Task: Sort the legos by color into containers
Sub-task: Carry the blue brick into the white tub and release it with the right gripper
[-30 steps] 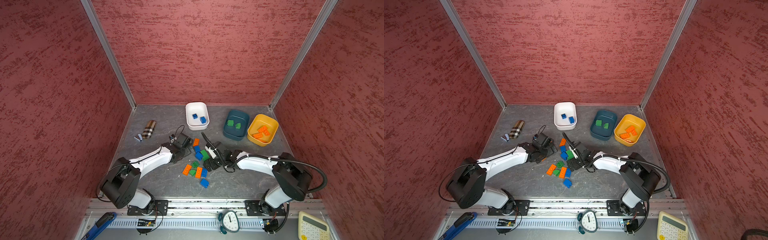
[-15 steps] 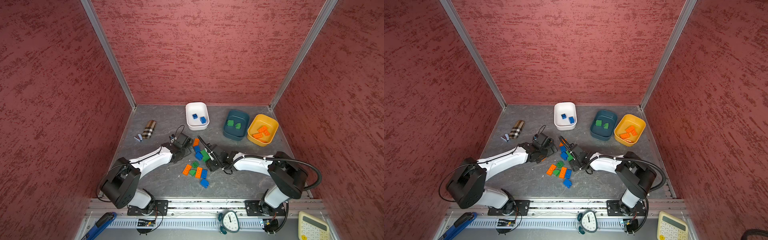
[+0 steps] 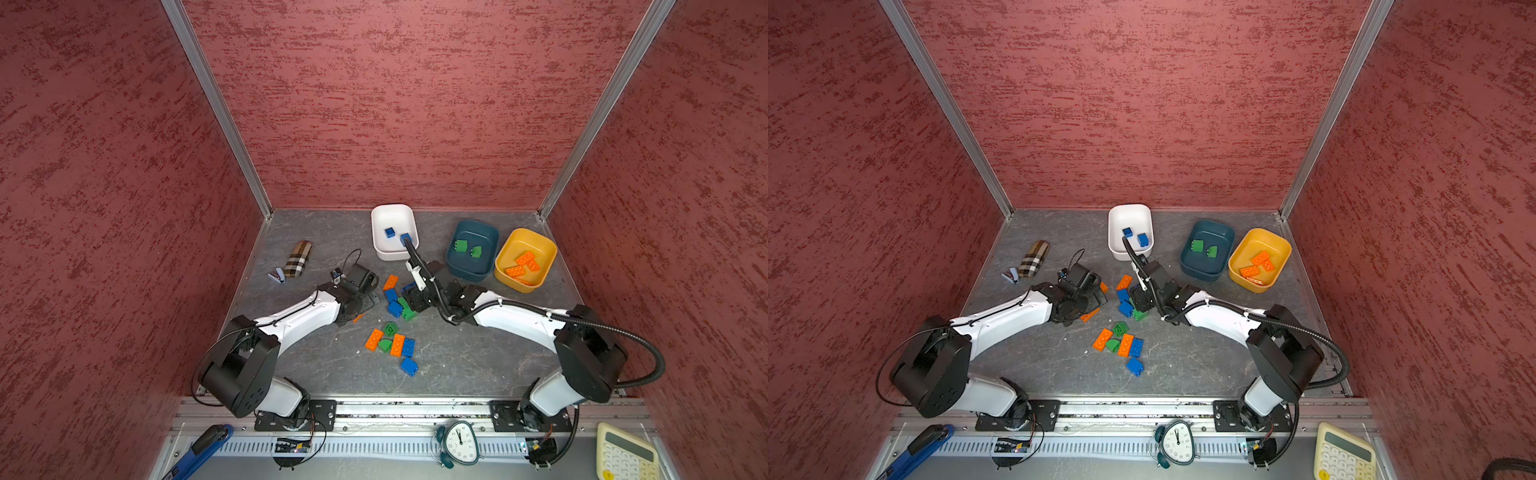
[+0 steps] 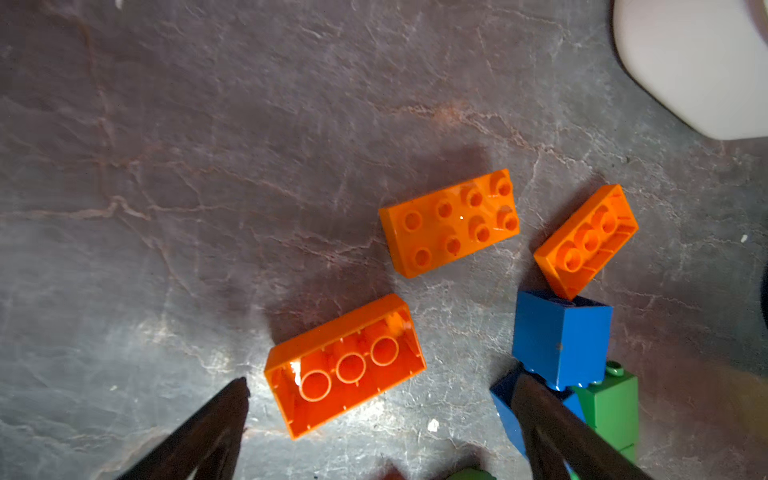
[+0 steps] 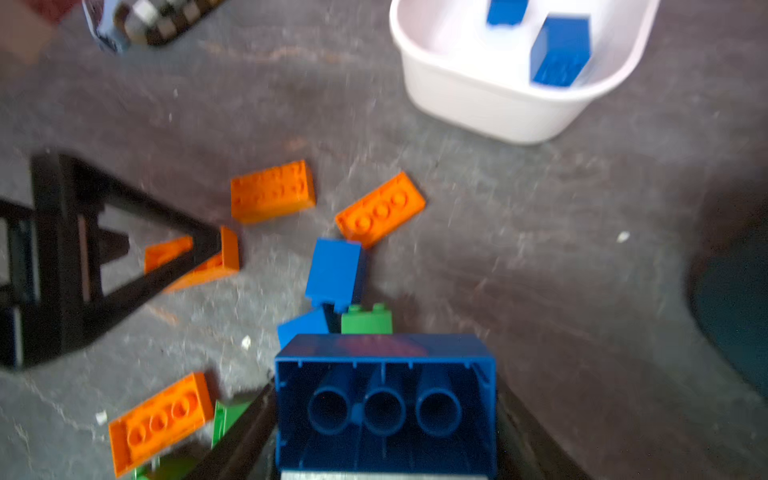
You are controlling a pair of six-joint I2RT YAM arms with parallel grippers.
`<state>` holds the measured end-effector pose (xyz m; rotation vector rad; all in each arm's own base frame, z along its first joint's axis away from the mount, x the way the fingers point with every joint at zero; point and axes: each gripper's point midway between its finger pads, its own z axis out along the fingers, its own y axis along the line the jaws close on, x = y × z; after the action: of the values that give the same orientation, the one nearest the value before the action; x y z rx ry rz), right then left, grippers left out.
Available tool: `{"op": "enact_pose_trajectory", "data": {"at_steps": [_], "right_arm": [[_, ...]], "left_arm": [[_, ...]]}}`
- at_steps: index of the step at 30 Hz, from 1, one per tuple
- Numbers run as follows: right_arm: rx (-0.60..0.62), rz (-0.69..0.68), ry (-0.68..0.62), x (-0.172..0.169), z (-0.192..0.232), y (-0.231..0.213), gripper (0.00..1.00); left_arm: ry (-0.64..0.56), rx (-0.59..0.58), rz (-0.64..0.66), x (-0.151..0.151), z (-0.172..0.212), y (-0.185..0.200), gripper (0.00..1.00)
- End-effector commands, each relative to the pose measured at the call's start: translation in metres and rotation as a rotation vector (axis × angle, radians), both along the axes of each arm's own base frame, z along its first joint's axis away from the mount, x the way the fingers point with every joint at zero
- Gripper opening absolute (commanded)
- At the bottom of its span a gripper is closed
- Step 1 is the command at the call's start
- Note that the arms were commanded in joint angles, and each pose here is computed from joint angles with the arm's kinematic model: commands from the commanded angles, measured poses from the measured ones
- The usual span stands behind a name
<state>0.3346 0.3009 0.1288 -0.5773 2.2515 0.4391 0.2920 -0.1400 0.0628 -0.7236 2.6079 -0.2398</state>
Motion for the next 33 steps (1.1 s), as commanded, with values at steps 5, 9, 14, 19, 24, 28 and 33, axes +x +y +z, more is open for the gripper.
{"op": "enact_pose_trajectory", "data": {"at_steps": [5,9,14,19,24,28,33], "right_arm": [[0.065,-0.046,-0.113,0.089,0.031,0.018,0.53],[0.057,-0.072,-0.118,0.131,0.028,0.029,0.53],[0.062,-0.155,-0.109,0.183,0.017,0.029,0.55],[0.045,-0.146,-0.069,0.214,0.01,0.035,0.87],[0.045,-0.095,-0.114,0.211,0.035,0.039,0.98],[0.112,-0.072,-0.173,0.189,0.07,0.032,0.99],[0.166,-0.123,-0.176,0.147,0.08,0.002,0.99]], "left_arm": [[0.053,0.03,-0.082,-0.008,-0.006,0.01,0.99],[0.089,0.043,-0.115,-0.013,-0.013,0.009,0.99],[0.091,0.036,-0.141,-0.016,-0.012,0.002,0.99],[0.072,0.028,-0.166,-0.014,-0.003,-0.007,0.99],[0.05,0.012,-0.207,-0.01,0.007,-0.024,0.99],[0.033,-0.004,-0.264,-0.004,0.015,-0.045,1.0],[0.036,-0.012,-0.298,0.001,0.013,-0.064,0.99]]}}
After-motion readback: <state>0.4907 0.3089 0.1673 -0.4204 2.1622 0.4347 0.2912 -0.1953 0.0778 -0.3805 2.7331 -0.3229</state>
